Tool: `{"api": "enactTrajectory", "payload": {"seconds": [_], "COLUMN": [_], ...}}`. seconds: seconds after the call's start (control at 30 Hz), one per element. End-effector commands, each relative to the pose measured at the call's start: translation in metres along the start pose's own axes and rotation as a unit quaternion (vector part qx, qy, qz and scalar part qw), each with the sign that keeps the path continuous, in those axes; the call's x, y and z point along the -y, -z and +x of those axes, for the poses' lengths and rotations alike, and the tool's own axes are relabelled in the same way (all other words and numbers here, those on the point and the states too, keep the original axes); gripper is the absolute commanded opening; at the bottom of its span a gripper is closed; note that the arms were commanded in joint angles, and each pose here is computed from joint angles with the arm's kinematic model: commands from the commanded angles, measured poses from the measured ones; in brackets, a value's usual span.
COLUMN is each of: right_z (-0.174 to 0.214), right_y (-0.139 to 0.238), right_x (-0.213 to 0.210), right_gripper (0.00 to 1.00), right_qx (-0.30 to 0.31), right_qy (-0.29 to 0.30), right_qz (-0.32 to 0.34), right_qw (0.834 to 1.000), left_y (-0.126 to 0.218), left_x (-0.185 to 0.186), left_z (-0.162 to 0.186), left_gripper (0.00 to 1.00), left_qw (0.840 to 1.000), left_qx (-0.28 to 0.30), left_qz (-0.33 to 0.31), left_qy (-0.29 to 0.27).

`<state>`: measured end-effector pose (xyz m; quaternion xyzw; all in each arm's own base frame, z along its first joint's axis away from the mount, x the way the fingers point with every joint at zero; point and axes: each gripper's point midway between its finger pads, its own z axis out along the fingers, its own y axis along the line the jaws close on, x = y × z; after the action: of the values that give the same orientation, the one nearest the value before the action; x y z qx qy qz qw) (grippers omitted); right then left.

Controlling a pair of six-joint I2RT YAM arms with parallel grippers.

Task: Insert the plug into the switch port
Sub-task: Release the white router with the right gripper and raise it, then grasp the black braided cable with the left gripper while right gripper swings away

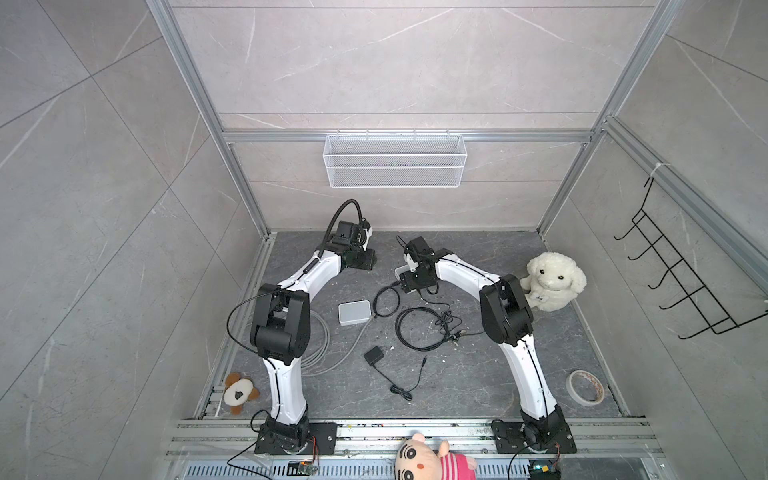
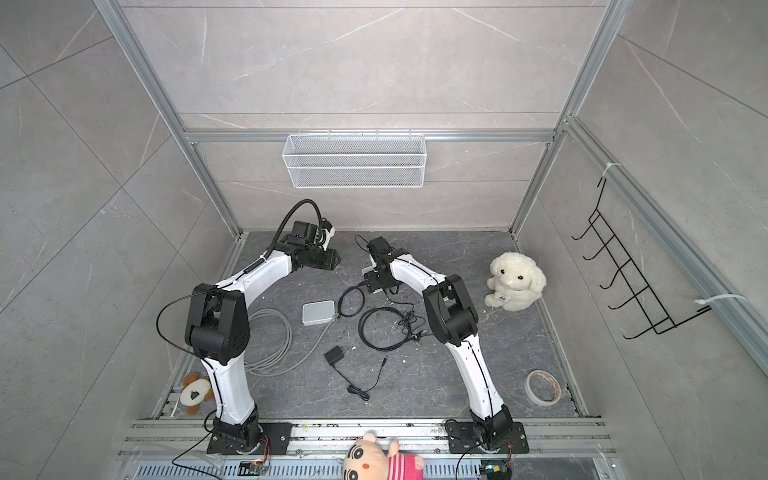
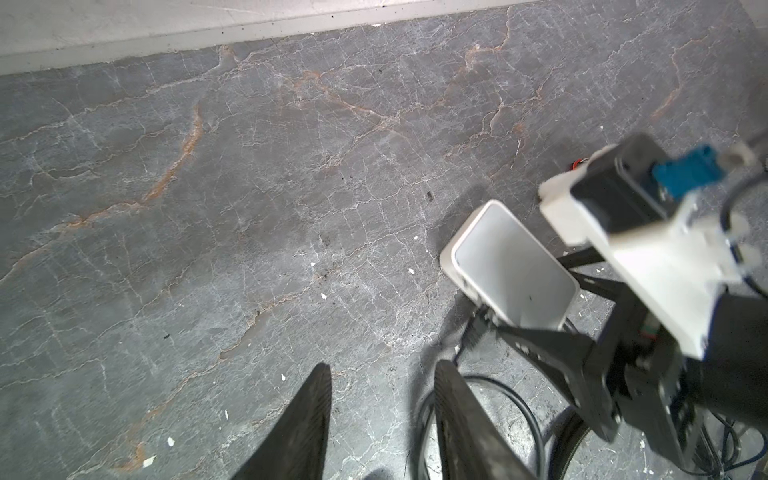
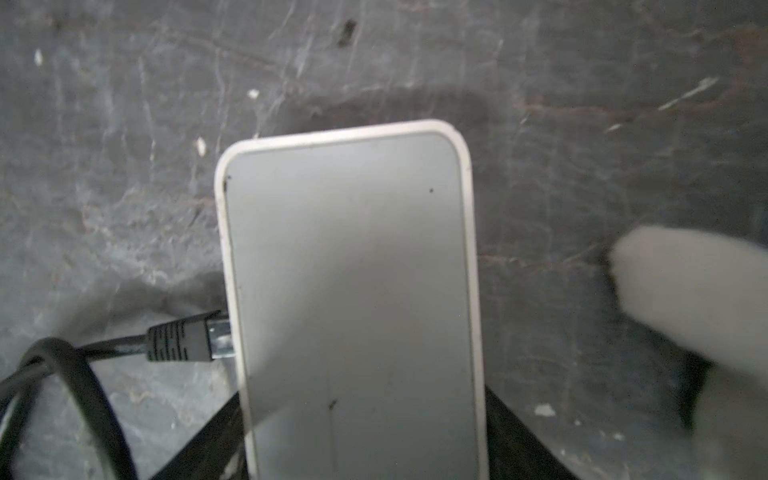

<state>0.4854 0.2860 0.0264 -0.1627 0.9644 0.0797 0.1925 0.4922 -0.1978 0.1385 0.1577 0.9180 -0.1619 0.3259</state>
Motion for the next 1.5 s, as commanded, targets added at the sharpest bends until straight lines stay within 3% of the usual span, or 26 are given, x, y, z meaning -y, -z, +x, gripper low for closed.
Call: {"api": "enactTrajectory", "payload": {"seconds": [0.0, 0.43, 0.7, 0.87, 1.07, 1.47], "right_z": [0.0, -0.021, -0.028, -0.026, -0.007, 0.074], "right_y": [-0.008, -0.008, 0.029, 0.06, 0.086, 0.11], "right_x": [0.007, 0.008, -0.001, -0.001, 0.023, 0.092], "right_gripper": [0.75, 0.8, 0.88, 0.9, 0.9, 0.89], "right_qx": [-0.019, -0.009, 0.004, 0.015, 0.019, -0.027], "right_qy": [-0.052, -0.071, -0.033, -0.048, -0.106, -0.228], "right_qz": [0.018, 0.012, -0.017, -0.048, -0.076, -0.036], "right_qw": [0.998, 0.997, 0.999, 0.998, 0.991, 0.973], "left_y": [0.022, 0.008, 0.009, 0.015, 0.024, 0.028], "left_x": [0.003, 0.026, 0.053, 0.08, 0.134, 0.241], "left_z": [-0.019, 0.001, 0.01, 0.019, 0.04, 0.123], "left_gripper": [0.44, 0.44, 0.42, 0.41, 0.4, 0.39], "left_qw": [0.999, 0.999, 0.996, 0.99, 0.973, 0.923], "left_qx": [0.032, 0.002, -0.007, -0.01, -0.023, -0.105], "left_qz": [-0.001, 0.014, 0.053, 0.098, 0.172, 0.273], "left_qy": [-0.002, -0.031, -0.068, -0.097, -0.154, -0.252]}}
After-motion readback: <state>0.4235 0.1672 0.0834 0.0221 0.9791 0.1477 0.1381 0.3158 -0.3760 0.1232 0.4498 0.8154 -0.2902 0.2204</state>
